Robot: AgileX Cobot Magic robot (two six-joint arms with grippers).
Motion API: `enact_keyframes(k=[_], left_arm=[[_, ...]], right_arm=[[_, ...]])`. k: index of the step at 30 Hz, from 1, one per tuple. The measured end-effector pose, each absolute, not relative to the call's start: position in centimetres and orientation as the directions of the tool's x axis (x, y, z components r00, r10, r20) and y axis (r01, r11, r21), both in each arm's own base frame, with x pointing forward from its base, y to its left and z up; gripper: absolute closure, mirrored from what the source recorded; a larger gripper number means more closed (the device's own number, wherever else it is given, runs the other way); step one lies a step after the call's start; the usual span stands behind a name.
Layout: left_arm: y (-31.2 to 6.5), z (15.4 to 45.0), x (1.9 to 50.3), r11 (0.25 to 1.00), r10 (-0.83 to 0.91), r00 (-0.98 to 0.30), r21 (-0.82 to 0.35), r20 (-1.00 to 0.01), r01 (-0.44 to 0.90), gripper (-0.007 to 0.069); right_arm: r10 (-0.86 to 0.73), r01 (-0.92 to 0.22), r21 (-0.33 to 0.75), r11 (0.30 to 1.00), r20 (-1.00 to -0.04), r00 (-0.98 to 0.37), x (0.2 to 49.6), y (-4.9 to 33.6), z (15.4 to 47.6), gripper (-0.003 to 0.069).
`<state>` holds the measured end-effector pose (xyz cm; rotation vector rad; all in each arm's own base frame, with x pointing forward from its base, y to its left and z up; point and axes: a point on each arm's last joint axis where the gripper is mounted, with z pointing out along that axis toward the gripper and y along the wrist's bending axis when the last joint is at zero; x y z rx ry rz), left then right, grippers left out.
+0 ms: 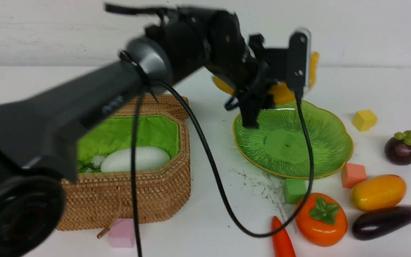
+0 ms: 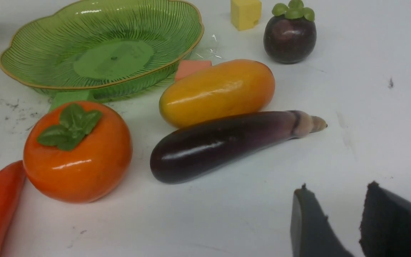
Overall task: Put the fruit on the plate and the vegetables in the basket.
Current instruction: Use the left arm to grab a banana and put it into the right plate, then use the left arm to grab a carrot and put it into the left basket
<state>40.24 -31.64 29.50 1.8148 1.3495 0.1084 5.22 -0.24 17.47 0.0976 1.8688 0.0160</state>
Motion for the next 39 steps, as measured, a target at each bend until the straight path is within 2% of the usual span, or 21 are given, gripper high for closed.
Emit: enact_keyframes(k=[5, 11, 19, 23, 24, 29, 30, 31, 33, 36, 39], left_arm=[[-33.4, 26.3, 40.4, -0.061, 0.752, 0.425, 0.589, -0.503, 0.806, 0.0327], [-34.2, 22.7, 41.0, -0.012, 0.754, 0.332, 0.493, -0.567, 0.87, 0.0327], [-34.4, 21.7, 41.3, 0.037, 0.756, 0.272, 0.453, -0.596, 0.891, 0.0325], [-34.4, 21.7, 41.3, 0.061, 0.754, 0.243, 0.434, -0.61, 0.899, 0.0265], [-34.4, 21.7, 41.3, 0.073, 0.753, 0.228, 0.423, -0.617, 0.903, 0.0209], [-34.4, 21.6, 41.1, 0.1, 0.752, 0.182, 0.382, -0.634, 0.919, 0.003], [-34.4, 21.6, 41.1, 0.101, 0.752, 0.179, 0.379, -0.635, 0.92, 0.003], [-34.3, 21.9, 40.9, 0.117, 0.749, 0.148, 0.35, -0.645, 0.929, 0.0001], [-34.2, 22.3, 40.7, 0.142, 0.745, 0.103, 0.307, -0.659, 0.941, -0.0011], [-33.5, 25.8, 39.4, 0.272, 0.696, -0.086, 0.15, -0.713, 0.95, 0.0002], [-32.2, 29.8, 37.8, 0.375, 0.649, -0.244, 0.023, -0.721, 0.927, 0.0036]], right_arm=[[0.076, 0.059, 0.061, 0.996, -0.953, -0.293, 5.2, -0.2, 17.5, 0.0417], [0.076, 0.059, 0.061, 0.996, -0.953, -0.293, 5.2, -0.2, 17.5, 0.0417], [0.076, 0.059, 0.061, 0.996, -0.953, -0.293, 5.2, -0.2, 17.5, 0.0417], [0.076, 0.059, 0.061, 0.996, -0.953, -0.293, 5.2, -0.2, 17.5, 0.0417], [0.076, 0.059, 0.061, 0.996, -0.953, -0.293, 5.2, -0.2, 17.5, 0.0417], [0.076, 0.059, 0.061, 0.996, -0.953, -0.293, 5.2, -0.2, 17.5, 0.0417], [0.076, 0.059, 0.061, 0.996, -0.953, -0.293, 5.2, -0.2, 17.5, 0.0417], [0.076, 0.059, 0.061, 0.996, -0.953, -0.293, 5.2, -0.2, 17.5, 0.0417], [0.076, 0.059, 0.061, 0.996, -0.953, -0.293, 5.2, -0.2, 17.5, 0.0417], [0.076, 0.059, 0.061, 0.996, -0.953, -0.293, 5.2, -0.2, 17.5, 0.0417], [0.076, 0.059, 0.061, 0.996, -0.953, -0.293, 5.2, -0.2, 17.5, 0.0417]])
